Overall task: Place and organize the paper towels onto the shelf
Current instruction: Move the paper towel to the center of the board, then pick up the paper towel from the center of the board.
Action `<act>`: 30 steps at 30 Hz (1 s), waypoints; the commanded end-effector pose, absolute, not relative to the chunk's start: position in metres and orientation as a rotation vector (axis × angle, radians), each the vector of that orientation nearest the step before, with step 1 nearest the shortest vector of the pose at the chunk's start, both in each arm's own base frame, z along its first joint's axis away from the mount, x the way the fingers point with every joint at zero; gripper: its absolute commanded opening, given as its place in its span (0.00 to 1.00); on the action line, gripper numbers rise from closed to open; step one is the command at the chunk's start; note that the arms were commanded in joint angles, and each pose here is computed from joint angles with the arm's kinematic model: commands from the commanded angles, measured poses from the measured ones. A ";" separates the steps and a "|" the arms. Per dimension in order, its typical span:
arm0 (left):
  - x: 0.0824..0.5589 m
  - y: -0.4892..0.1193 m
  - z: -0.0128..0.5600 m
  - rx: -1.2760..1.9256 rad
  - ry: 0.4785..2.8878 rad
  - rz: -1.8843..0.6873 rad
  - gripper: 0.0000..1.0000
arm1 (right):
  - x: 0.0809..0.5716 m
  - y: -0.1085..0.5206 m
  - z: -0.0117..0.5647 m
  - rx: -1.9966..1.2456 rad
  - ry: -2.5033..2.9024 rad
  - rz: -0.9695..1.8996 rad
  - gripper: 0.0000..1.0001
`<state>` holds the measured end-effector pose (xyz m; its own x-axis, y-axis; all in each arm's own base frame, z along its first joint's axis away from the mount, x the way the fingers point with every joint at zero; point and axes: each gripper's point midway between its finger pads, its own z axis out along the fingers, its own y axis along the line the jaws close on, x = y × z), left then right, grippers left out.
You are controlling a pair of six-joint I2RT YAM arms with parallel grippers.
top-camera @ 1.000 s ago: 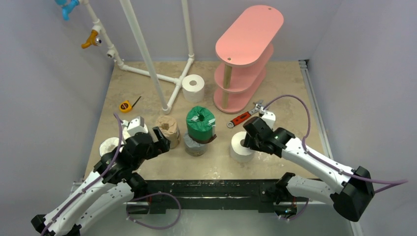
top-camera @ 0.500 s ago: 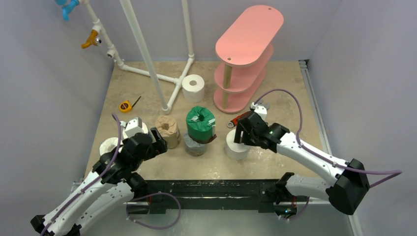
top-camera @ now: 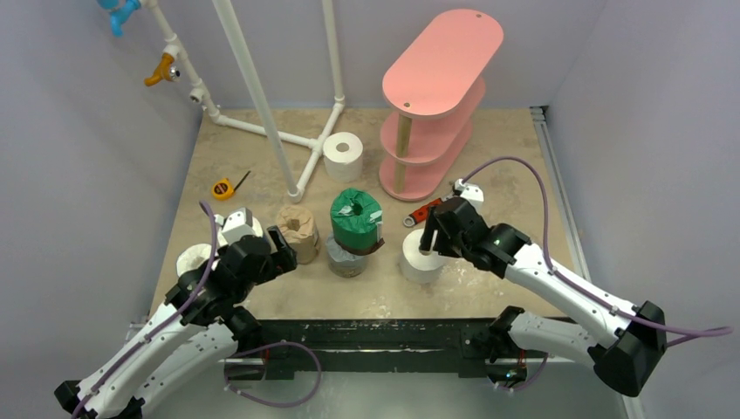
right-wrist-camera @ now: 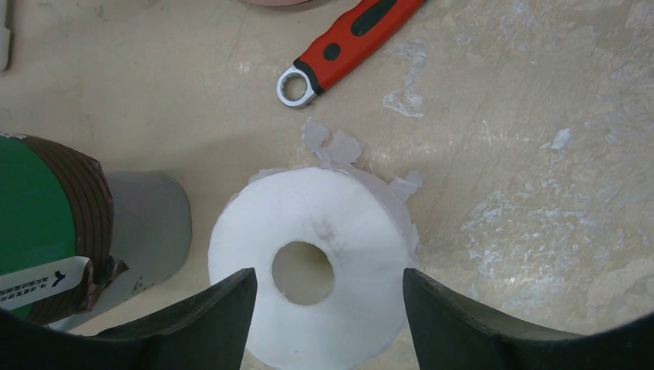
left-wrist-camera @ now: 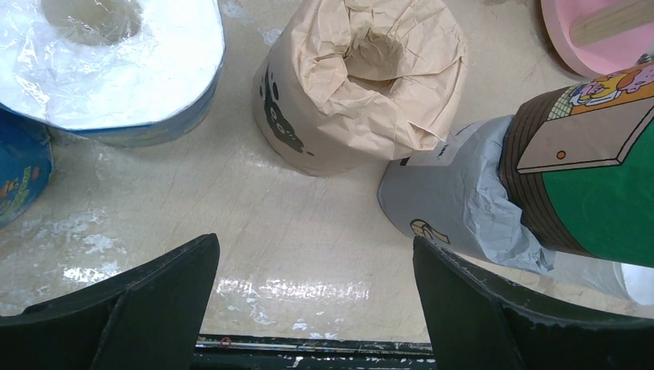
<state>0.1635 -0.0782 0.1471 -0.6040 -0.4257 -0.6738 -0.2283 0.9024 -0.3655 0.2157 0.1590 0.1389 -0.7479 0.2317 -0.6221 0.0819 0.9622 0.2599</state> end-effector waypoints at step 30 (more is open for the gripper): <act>0.168 -0.081 0.151 -0.486 2.225 -0.316 0.96 | 0.216 0.153 0.105 0.263 2.452 0.315 0.56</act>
